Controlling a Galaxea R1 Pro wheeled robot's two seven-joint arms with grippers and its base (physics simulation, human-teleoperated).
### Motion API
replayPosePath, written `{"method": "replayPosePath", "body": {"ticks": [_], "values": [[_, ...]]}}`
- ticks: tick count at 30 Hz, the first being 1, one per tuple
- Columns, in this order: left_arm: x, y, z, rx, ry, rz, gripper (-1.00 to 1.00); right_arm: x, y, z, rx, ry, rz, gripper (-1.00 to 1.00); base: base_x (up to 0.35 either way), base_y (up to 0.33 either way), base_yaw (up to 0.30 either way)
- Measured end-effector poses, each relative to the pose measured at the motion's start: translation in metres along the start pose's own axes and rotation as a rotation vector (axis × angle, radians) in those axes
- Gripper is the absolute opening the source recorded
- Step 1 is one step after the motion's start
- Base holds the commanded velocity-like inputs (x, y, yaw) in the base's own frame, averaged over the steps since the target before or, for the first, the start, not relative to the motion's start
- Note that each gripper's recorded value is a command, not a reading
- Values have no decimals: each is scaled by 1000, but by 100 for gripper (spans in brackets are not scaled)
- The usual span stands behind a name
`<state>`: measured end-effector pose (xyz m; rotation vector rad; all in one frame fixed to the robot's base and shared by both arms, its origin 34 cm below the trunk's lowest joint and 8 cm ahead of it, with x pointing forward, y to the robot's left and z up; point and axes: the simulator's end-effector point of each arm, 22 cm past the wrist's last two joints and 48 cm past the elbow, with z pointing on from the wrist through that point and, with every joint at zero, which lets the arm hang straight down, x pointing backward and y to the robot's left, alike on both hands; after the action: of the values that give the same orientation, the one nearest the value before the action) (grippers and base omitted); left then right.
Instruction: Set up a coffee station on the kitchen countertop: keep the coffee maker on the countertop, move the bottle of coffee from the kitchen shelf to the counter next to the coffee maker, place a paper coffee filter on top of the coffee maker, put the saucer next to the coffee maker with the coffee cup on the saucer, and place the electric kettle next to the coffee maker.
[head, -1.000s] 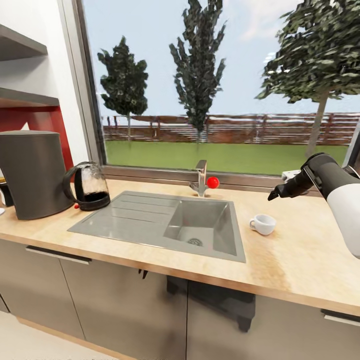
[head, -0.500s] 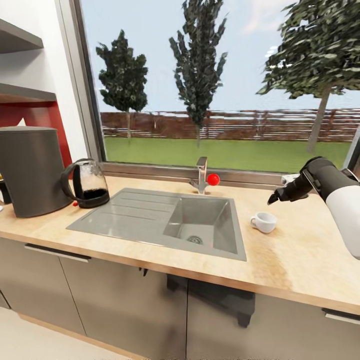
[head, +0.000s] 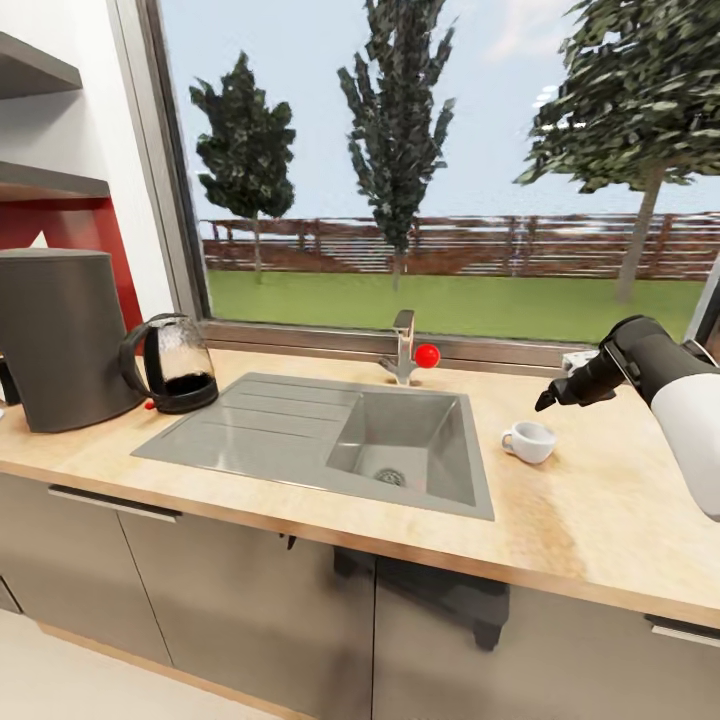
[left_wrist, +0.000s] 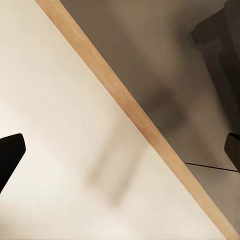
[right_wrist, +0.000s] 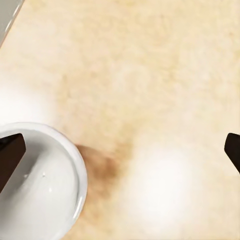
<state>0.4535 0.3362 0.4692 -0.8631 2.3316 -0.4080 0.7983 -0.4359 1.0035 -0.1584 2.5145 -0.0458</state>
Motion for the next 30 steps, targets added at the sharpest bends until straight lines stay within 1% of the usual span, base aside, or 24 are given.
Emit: {"method": "replayPosePath", "body": {"ticks": [7,15,30], "values": [[0,0,0,0,0,0,100,11,1,8,-10,32,11,100,-1,0,0],[0,0,0,-1,-1,-1,100,13,1,9,-12,36,12,100,-146,0,0],[0,1,0,-2,1,-1,100,14,1,11,-13,40,13,100,-19,0,0]]}}
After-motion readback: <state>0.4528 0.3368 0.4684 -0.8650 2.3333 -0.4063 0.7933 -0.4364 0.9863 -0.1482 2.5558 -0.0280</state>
